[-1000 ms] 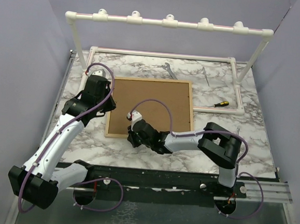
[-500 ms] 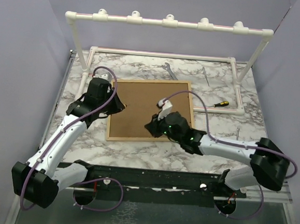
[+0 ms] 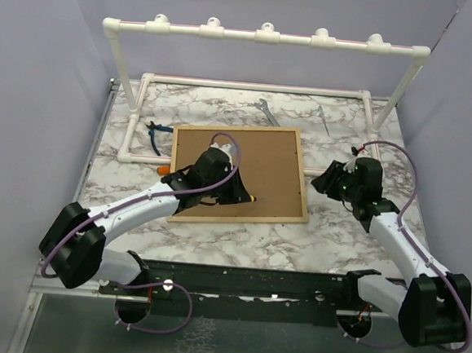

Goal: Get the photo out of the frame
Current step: Adjust the photo frame at the center of the board, then release the photo frame item from the photo frame.

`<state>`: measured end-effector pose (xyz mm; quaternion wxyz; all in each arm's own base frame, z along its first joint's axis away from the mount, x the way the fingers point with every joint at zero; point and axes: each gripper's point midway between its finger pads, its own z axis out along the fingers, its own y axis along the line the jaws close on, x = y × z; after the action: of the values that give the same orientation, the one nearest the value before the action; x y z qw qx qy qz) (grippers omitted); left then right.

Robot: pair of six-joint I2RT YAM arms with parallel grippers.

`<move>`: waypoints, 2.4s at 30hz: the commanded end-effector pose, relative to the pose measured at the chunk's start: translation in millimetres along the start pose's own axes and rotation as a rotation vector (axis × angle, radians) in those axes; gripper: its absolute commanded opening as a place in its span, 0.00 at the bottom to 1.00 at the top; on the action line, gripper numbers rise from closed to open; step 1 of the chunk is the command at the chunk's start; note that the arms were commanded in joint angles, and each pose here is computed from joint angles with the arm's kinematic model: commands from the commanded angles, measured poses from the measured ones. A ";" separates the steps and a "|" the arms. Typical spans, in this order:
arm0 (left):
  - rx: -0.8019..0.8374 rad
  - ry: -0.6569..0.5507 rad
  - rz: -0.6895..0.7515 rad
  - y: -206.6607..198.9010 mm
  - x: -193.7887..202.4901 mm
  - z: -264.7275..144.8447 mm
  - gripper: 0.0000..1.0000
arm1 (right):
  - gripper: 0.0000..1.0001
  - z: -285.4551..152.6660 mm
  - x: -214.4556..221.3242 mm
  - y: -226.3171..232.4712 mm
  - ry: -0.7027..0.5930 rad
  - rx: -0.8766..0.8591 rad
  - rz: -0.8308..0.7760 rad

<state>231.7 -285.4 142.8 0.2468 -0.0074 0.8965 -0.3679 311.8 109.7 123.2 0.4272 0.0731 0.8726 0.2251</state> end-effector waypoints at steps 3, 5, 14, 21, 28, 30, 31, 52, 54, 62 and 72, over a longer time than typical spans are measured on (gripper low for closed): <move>0.124 -0.090 0.003 -50.7 -22.1 28.5 0.00 | 0.49 -1.0 39.1 -15.4 0.161 -0.045 0.109; 0.149 -0.079 0.003 -57.2 -21.5 37.3 0.00 | 0.47 3.5 39.4 -15.1 0.160 -0.084 0.132; 0.160 -0.045 0.015 -61.6 -24.3 68.2 0.00 | 0.40 33.7 43.9 -10.1 0.195 -0.201 0.182; 0.150 -0.021 0.005 -60.6 -27.5 90.5 0.00 | 0.33 45.4 54.1 -10.7 0.219 -0.236 0.211; 0.141 0.021 -0.034 -55.5 -24.0 108.2 0.00 | 0.24 47.1 57.2 -13.9 0.215 -0.228 0.215; 0.132 0.030 -0.051 -50.3 -22.7 110.6 0.00 | 0.23 47.4 59.3 -14.1 0.223 -0.229 0.215; 0.132 0.034 -0.057 -49.2 -22.7 110.7 0.00 | 0.23 47.8 60.7 -14.4 0.230 -0.228 0.216; 0.154 0.110 -0.093 -48.8 -10.2 118.0 0.00 | 0.14 51.6 71.5 -15.0 0.291 -0.241 0.230; 0.154 0.115 -0.097 -48.2 -9.2 119.8 0.00 | 0.13 52.1 71.6 -15.1 0.295 -0.242 0.228; 0.157 0.131 -0.103 -48.3 -7.2 124.5 0.00 | 0.03 53.6 74.2 -15.9 0.312 -0.242 0.228; 0.145 0.118 -0.106 -43.1 -9.5 124.1 0.00 | 0.03 54.1 73.5 -15.9 0.314 -0.241 0.224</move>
<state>282.1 -395.3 96.7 0.1682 -0.0142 0.8828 -0.4383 313.0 132.6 39.6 0.2831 0.0898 0.8771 0.3774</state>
